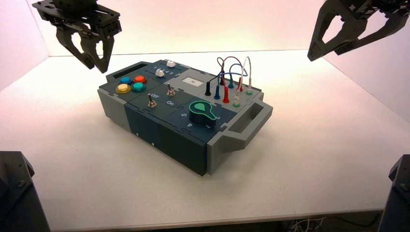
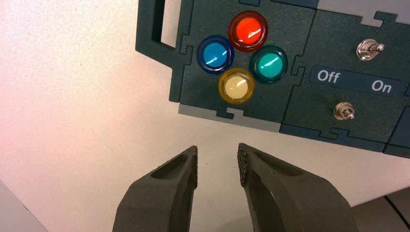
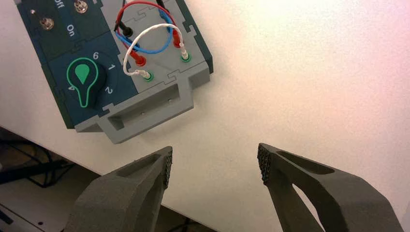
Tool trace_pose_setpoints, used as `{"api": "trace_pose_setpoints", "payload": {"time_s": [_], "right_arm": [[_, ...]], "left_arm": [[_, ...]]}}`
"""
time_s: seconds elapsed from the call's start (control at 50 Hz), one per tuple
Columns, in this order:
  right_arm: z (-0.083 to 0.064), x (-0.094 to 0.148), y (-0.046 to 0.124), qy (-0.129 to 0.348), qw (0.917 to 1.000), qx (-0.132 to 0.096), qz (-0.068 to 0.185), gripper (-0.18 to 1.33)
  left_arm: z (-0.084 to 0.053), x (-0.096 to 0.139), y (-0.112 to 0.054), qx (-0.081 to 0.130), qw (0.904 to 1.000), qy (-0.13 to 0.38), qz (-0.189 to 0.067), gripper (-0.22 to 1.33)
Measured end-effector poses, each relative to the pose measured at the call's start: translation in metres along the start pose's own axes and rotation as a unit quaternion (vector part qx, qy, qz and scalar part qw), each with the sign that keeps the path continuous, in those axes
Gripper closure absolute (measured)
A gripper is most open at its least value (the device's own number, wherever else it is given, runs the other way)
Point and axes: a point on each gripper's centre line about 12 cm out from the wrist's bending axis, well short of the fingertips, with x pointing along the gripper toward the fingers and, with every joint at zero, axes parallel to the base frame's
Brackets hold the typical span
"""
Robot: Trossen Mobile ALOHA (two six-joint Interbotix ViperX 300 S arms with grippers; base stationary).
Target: Push the blue button with the left gripper.
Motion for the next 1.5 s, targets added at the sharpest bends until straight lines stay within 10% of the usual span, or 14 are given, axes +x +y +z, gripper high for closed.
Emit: {"api": "trace_pose_setpoints", "payload": {"time_s": [0.82, 0.98, 1.18, 1.5], "right_arm": [[0.0, 0.0, 0.0, -0.001, 1.0, 0.001, 0.001, -0.18], [0.0, 0.0, 0.0, -0.001, 1.0, 0.001, 0.001, -0.18], [0.0, 0.001, 0.0, 0.002, 1.0, 0.001, 0.0, -0.18], [0.0, 0.003, 0.0, 0.008, 1.0, 0.001, 0.0, -0.18]], "left_arm": [[0.001, -0.008, 0.001, 0.0, 0.9998, -0.021, 0.003, 0.19], [-0.001, -0.022, 0.0, 0.001, 0.9988, -0.048, 0.006, 0.45], [-0.001, -0.039, 0.001, 0.01, 0.9967, -0.08, 0.011, 1.26], [0.04, -0.043, 0.01, 0.017, 0.9959, -0.087, 0.015, 1.27]]}}
